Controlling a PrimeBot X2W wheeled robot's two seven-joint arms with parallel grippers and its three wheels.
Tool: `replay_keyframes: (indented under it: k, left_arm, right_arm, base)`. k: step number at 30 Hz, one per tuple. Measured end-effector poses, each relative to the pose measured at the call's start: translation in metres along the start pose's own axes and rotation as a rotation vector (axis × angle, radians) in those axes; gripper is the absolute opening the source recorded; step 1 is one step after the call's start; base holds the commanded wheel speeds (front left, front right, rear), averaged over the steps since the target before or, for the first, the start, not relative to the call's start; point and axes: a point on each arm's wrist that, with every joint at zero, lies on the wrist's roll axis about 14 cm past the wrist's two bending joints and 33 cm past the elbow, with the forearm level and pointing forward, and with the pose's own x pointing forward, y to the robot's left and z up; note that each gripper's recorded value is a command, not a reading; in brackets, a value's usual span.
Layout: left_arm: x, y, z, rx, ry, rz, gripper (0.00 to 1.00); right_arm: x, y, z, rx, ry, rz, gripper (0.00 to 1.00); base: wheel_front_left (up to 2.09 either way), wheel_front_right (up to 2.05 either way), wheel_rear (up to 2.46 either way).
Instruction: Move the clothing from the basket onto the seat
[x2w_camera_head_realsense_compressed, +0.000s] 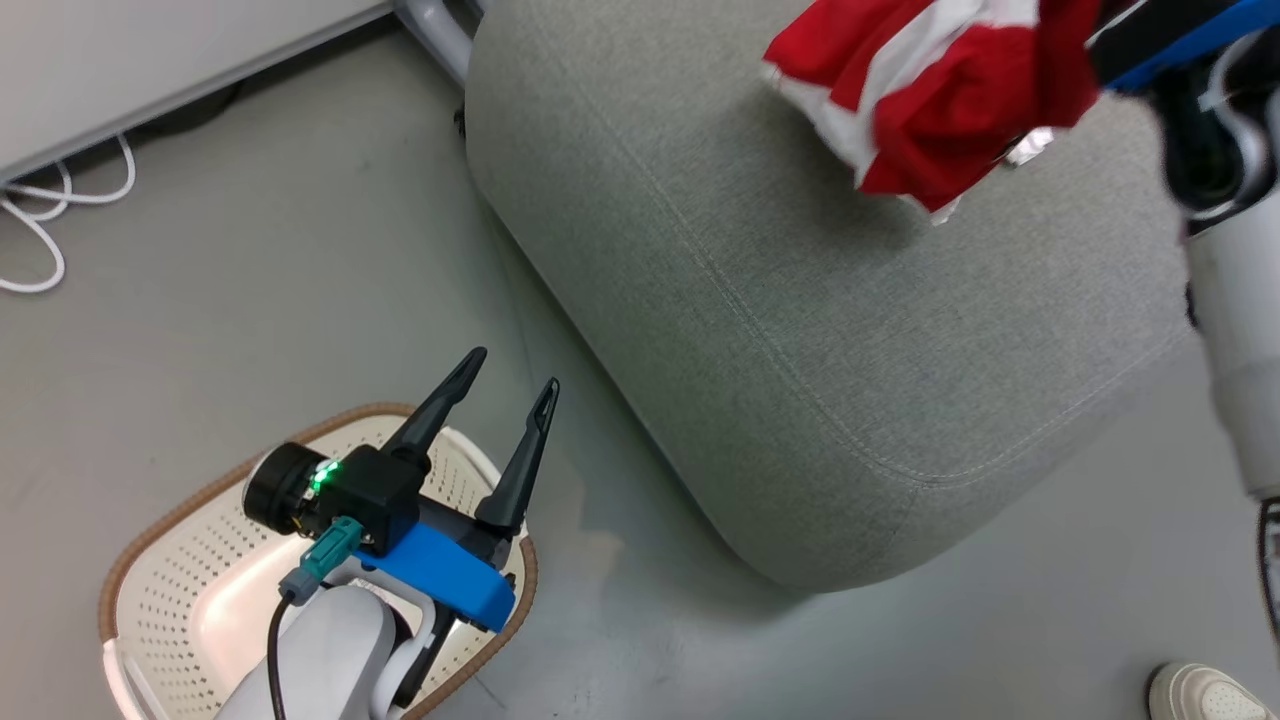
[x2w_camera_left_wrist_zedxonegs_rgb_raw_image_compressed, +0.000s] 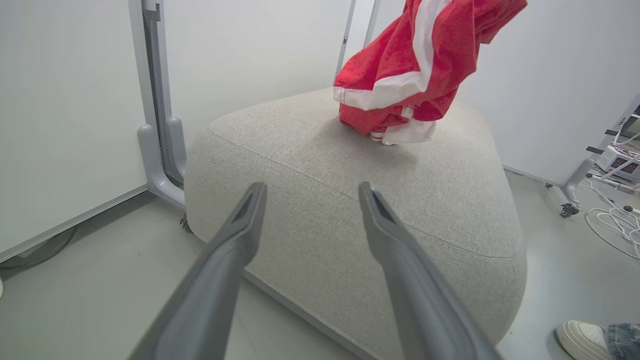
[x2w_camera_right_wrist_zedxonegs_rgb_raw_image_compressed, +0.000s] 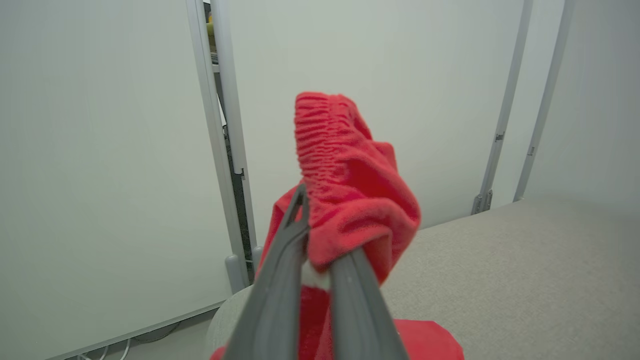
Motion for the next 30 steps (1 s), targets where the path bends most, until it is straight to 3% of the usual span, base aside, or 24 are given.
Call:
replay_keyframes:
  k: [5,9,14,22,26,30]
  left_arm:
    - [0.0,0.025,-0.012,-0.001,0.0,0.013,1.0]
    - [-0.001,0.049,-0.02,0.003,-0.004,0.032,1.0]
    - [-0.001,0.069,-0.031,-0.001,-0.005,0.043,1.0]
    - [-0.008,0.091,-0.057,-0.025,0.027,0.067,1.0]
    - [-0.013,0.098,-0.067,-0.037,0.041,0.083,1.0]
    - [-0.015,0.101,-0.067,-0.035,0.044,0.093,1.0]
  right_arm:
    - [0.034,-0.035,0.028,-0.062,-0.085,-0.084,0.0]
    - [0.051,-0.057,0.018,-0.09,-0.098,-0.147,0.0]
    - [0.06,-0.074,-0.049,-0.07,0.002,-0.223,0.0]
    - [0.052,-0.056,-0.179,-0.033,0.239,-0.241,0.0]
    - [0.046,-0.05,-0.212,-0.032,0.303,-0.243,0.0]
    - [0.045,-0.047,-0.22,-0.029,0.319,-0.241,0.0]
  base:
    - [0.0,0.0,0.0]
    - [0.0,0.0,0.0]
    - [0.0,0.0,0.0]
    - [0.0,0.0,0.0]
    - [0.0,0.0,0.0]
    - [0.0,0.0,0.0]
